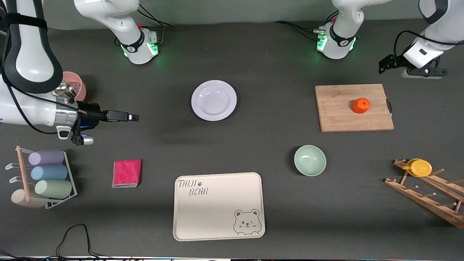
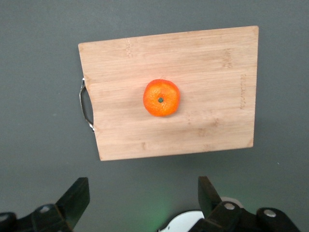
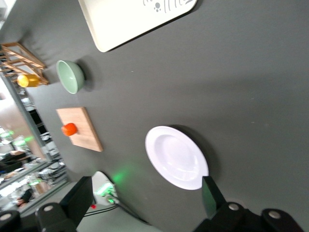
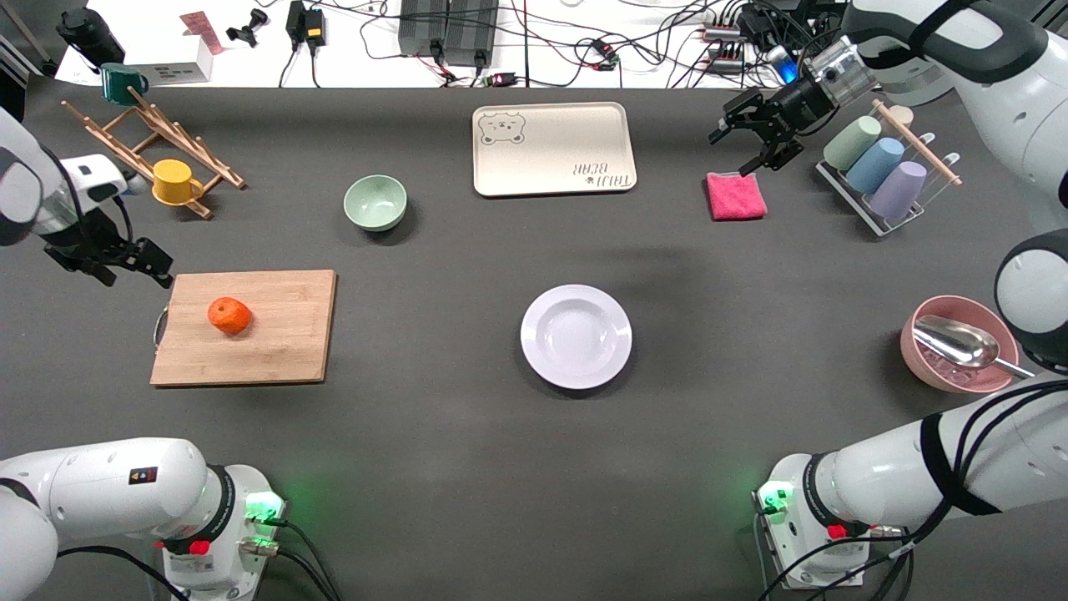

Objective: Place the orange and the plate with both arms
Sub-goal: 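Reach the left gripper toward the orange while the right gripper extends, then grasp the orange on the cutting board with the left gripper and lift, then carry the orange with the left gripper over the white plate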

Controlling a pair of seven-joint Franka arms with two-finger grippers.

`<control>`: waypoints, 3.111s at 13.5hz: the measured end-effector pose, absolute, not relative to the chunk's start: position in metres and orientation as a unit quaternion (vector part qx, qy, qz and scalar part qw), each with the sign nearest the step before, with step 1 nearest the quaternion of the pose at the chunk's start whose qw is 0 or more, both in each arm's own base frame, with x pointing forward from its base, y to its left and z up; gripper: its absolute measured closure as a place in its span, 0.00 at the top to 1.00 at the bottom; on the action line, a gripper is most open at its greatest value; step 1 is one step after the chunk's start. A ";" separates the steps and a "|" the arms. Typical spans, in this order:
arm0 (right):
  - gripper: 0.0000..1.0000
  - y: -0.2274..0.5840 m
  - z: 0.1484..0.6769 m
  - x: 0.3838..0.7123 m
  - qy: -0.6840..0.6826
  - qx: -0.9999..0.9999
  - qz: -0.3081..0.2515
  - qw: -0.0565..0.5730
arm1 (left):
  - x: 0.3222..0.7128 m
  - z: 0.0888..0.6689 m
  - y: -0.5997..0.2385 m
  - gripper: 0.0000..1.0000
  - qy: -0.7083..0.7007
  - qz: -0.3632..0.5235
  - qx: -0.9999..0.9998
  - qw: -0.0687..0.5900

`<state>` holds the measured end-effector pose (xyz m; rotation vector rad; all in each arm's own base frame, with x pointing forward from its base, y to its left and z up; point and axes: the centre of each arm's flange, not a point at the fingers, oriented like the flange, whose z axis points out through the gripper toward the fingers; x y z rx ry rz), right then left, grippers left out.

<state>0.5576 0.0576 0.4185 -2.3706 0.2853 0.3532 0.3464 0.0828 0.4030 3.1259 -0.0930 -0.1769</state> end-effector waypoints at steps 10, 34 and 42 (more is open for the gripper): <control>1.00 0.043 0.332 0.561 0.161 -0.811 0.150 0.542 | 0.368 0.303 0.075 1.00 -0.016 -0.029 0.999 -0.006; 1.00 0.034 0.279 0.526 0.107 -0.782 0.110 0.605 | 0.393 0.253 0.062 0.70 -0.031 -0.048 0.998 -0.010; 1.00 0.031 0.281 0.528 0.106 -0.782 0.106 0.604 | 0.454 0.481 -0.016 0.70 -0.012 -0.069 0.997 -0.023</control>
